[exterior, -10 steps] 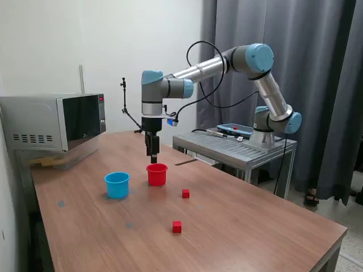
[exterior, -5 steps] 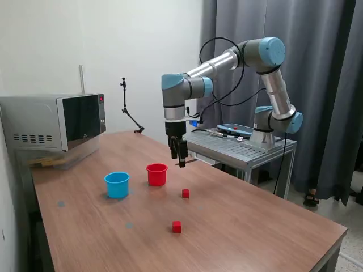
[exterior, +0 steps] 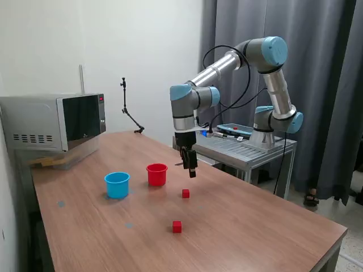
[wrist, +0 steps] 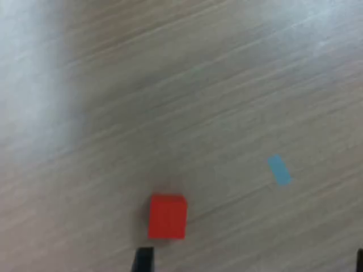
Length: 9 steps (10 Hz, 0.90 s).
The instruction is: Place red objects in the red bin, and blue objects in the blue bin.
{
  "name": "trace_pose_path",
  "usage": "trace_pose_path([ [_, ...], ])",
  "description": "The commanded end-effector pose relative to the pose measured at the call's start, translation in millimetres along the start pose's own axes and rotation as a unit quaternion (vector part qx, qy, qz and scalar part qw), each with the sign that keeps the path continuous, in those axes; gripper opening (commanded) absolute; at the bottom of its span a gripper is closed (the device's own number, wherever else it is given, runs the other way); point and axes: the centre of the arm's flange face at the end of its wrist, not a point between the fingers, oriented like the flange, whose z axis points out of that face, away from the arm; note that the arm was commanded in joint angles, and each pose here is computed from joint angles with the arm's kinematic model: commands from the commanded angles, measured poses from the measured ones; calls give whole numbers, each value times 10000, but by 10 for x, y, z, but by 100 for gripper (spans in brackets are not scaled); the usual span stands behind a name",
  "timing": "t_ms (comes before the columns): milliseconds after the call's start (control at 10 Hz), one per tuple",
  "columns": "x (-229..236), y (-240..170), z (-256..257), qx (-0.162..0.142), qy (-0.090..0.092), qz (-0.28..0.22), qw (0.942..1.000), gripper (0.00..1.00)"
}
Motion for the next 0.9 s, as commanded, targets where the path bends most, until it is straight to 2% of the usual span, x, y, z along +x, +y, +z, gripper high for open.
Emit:
trace_pose_path([
  [0,-48,-82,189,25,9,373,9993,100],
  [200,-45,-165,302,96,-45,362,9993,100],
  [800,-212,-219,534,65,-39,350,9994,100],
])
